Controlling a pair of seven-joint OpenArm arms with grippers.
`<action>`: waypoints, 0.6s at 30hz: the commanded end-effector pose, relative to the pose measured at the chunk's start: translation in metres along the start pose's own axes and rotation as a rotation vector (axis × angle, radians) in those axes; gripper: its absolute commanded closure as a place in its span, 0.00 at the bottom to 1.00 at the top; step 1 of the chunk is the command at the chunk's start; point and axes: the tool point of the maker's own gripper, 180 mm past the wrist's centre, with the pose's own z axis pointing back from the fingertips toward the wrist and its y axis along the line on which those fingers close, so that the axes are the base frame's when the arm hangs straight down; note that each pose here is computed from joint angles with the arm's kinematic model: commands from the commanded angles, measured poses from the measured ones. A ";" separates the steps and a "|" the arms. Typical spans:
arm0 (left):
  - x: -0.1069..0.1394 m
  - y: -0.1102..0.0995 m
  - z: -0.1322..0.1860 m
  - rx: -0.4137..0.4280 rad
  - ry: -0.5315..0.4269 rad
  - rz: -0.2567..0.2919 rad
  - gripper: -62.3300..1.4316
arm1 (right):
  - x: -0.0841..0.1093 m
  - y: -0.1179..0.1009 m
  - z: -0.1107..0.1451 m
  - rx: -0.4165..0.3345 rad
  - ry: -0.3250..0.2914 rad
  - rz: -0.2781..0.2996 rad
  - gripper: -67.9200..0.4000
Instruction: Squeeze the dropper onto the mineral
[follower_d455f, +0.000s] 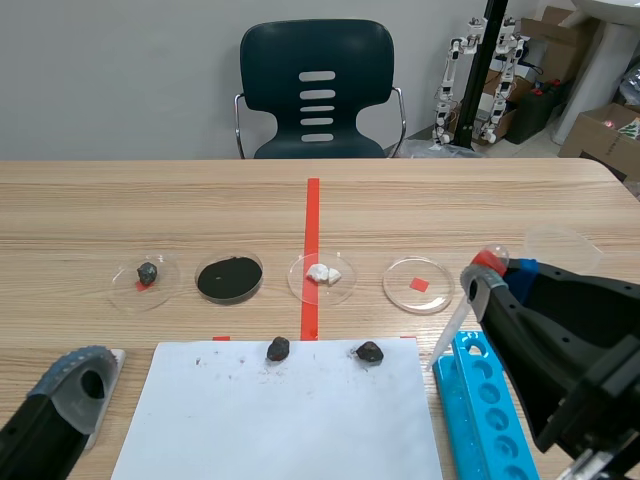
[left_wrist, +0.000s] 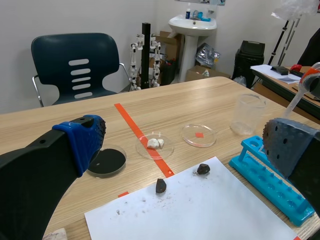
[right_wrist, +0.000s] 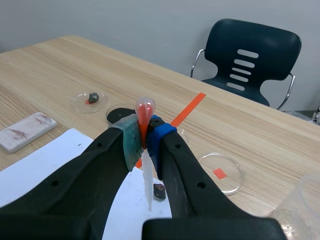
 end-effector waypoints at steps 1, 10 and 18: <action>0.008 -0.002 -0.002 0.001 -0.030 0.008 0.00 | 0.006 -0.002 -0.002 -0.011 -0.034 -0.002 0.98; 0.008 -0.002 -0.002 0.001 -0.030 0.008 0.00 | 0.007 -0.002 -0.002 -0.011 -0.036 -0.002 0.98; 0.008 -0.002 -0.002 0.001 -0.030 0.008 0.00 | 0.009 -0.002 -0.002 -0.011 -0.049 -0.002 0.98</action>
